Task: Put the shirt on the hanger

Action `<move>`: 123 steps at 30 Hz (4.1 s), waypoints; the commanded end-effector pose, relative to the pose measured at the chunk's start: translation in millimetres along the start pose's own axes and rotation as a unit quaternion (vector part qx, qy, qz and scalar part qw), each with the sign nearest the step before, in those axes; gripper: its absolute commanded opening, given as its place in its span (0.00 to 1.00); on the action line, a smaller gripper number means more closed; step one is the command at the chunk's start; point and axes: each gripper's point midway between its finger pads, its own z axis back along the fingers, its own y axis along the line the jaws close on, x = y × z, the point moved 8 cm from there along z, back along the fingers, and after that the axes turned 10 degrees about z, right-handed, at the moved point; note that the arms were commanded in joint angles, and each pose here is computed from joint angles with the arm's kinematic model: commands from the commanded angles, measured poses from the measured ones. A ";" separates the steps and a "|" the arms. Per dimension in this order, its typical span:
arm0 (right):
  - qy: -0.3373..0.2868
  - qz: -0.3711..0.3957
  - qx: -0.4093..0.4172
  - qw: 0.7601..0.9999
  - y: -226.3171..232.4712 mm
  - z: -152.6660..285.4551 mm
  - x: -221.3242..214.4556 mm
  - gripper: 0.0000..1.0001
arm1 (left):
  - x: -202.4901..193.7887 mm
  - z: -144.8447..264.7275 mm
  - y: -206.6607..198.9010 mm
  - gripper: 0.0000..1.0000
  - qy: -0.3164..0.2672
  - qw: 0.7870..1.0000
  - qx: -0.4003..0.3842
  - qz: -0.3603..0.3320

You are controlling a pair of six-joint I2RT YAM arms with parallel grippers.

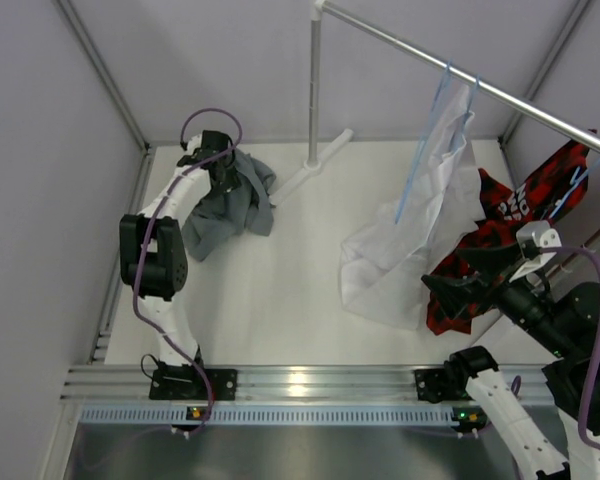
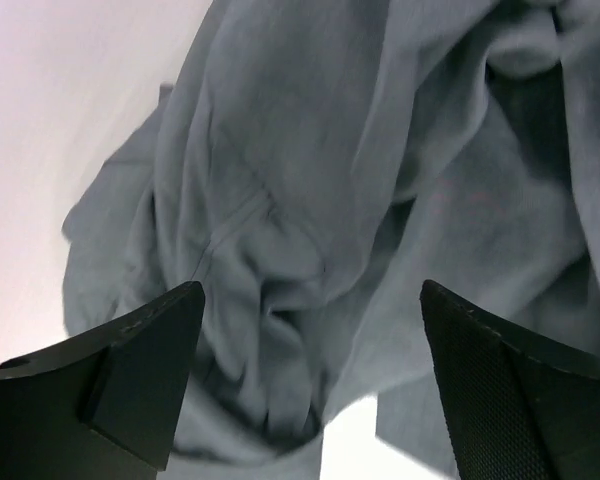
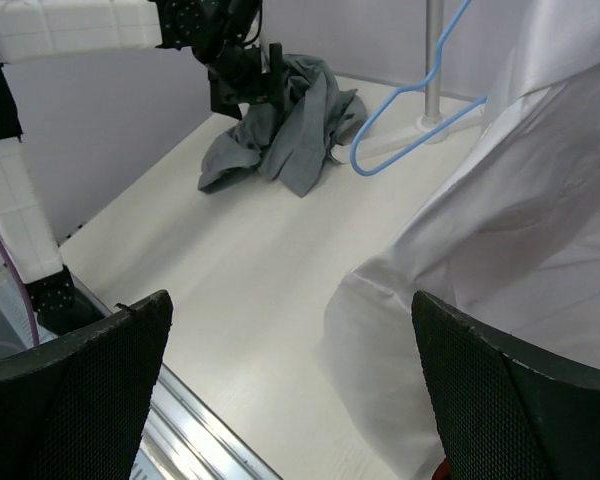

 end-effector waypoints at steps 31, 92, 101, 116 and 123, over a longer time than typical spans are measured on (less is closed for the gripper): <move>-0.033 0.032 0.303 0.952 42.5 -113.8 70.8 0.99 | -31.9 305.3 88.4 0.00 -0.161 0.933 -0.290 -0.141; 0.113 0.102 0.091 0.984 93.0 -141.5 -75.6 1.00 | -179.3 144.8 113.9 0.87 0.043 0.969 -0.219 0.103; 0.130 0.109 0.111 0.979 101.9 -150.8 -84.2 0.99 | -187.3 119.9 100.9 0.82 0.124 0.908 -0.376 0.134; 0.145 0.112 0.108 0.977 103.7 -159.9 -89.6 1.00 | -161.2 127.6 102.2 0.00 0.064 0.924 -0.356 0.122; 0.121 0.112 0.123 0.979 102.3 -178.3 -58.4 0.99 | -60.5 246.8 102.9 0.00 -0.059 0.922 -0.383 -0.019</move>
